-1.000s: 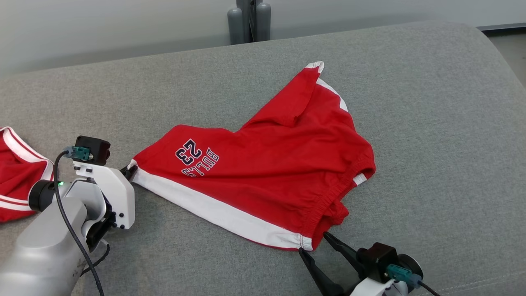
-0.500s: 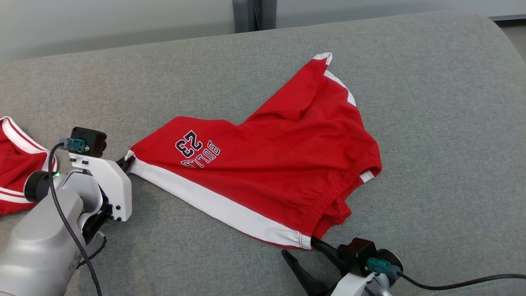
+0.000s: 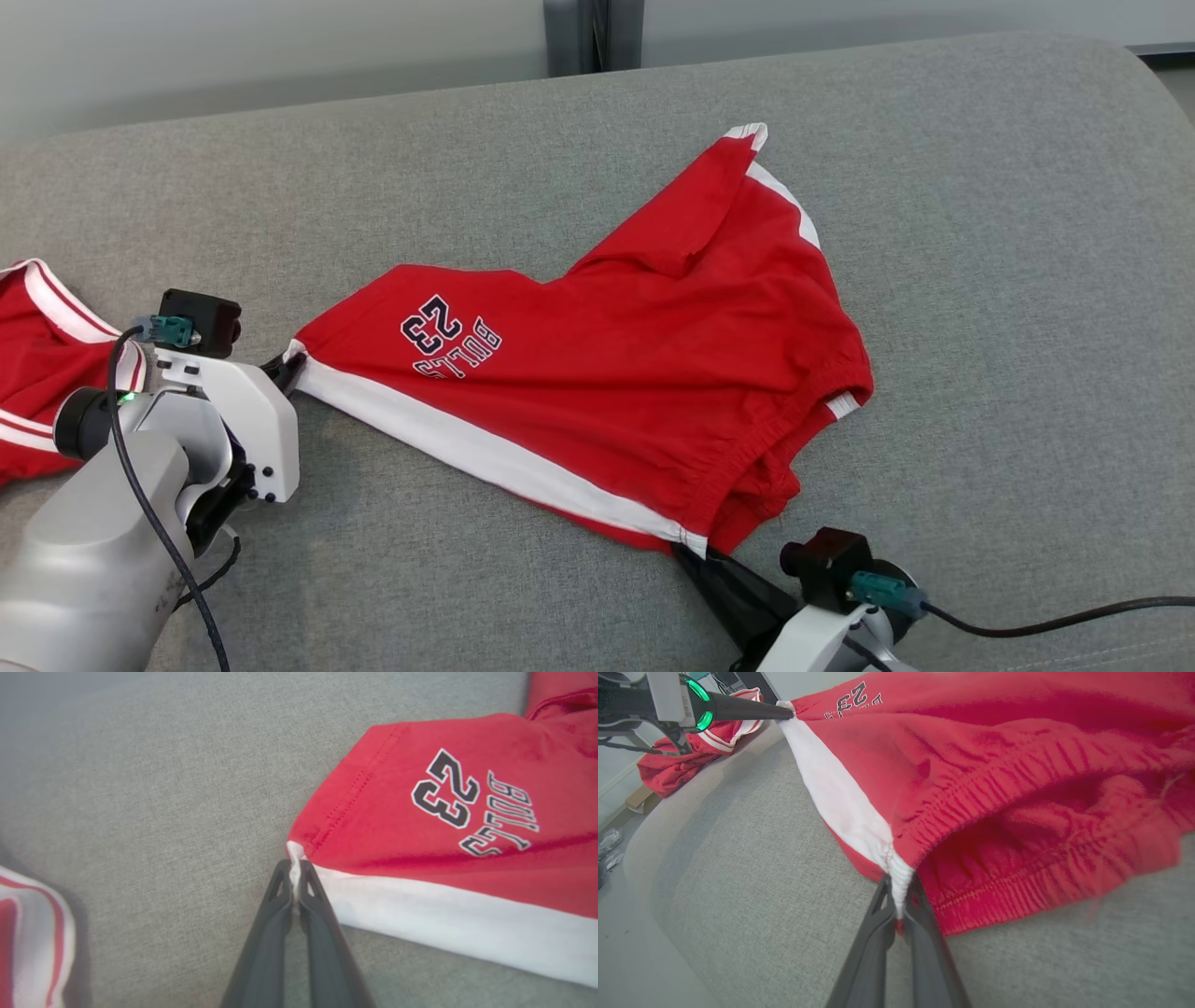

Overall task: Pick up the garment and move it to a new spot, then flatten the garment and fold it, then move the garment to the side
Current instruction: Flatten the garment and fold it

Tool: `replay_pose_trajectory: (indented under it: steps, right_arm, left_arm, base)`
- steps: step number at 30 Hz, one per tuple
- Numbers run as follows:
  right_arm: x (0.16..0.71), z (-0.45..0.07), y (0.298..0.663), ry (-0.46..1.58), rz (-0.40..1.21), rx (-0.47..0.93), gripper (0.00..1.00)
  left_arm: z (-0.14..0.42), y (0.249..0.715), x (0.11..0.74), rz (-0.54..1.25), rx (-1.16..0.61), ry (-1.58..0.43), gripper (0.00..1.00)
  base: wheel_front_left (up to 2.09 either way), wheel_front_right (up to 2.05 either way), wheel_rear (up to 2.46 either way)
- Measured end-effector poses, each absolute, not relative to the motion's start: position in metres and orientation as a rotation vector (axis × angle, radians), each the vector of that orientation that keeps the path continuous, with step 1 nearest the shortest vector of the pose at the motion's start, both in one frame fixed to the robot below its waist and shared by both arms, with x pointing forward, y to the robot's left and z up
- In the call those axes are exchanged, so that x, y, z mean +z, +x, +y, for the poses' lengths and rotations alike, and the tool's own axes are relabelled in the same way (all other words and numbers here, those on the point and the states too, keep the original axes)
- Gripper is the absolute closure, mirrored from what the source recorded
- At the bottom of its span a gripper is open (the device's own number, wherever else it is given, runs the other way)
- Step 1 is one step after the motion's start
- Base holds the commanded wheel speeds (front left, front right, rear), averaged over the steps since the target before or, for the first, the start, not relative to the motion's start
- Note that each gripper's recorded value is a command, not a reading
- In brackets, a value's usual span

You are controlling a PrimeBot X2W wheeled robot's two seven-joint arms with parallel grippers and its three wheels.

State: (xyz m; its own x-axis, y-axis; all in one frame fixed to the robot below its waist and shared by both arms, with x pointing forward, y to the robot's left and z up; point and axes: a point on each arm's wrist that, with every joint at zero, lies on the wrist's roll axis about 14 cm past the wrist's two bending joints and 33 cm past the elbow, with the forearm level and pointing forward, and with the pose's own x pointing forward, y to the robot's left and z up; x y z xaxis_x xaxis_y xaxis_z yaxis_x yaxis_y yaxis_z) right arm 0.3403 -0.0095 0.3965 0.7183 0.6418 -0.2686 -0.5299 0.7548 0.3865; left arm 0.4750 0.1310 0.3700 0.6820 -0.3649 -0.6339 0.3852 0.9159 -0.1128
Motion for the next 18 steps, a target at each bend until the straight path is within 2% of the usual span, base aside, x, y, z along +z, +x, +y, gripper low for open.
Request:
replay_pose_trajectory:
  steps: [5, 18]
  right_arm:
    - [0.414, -0.018, 0.346, 0.339, 0.352, 0.638, 1.0]
    - [0.5, -0.069, 0.379, 0.361, 0.104, 0.571, 1.0]
  left_arm:
    - [0.13, 0.471, 0.378, 0.669, -0.414, -0.004, 1.0]
    - [0.086, 0.461, 0.441, 0.486, -0.451, -0.302, 1.0]
  base:
    - [0.0, 0.0, 0.0]
    - [0.0, 0.0, 0.0]
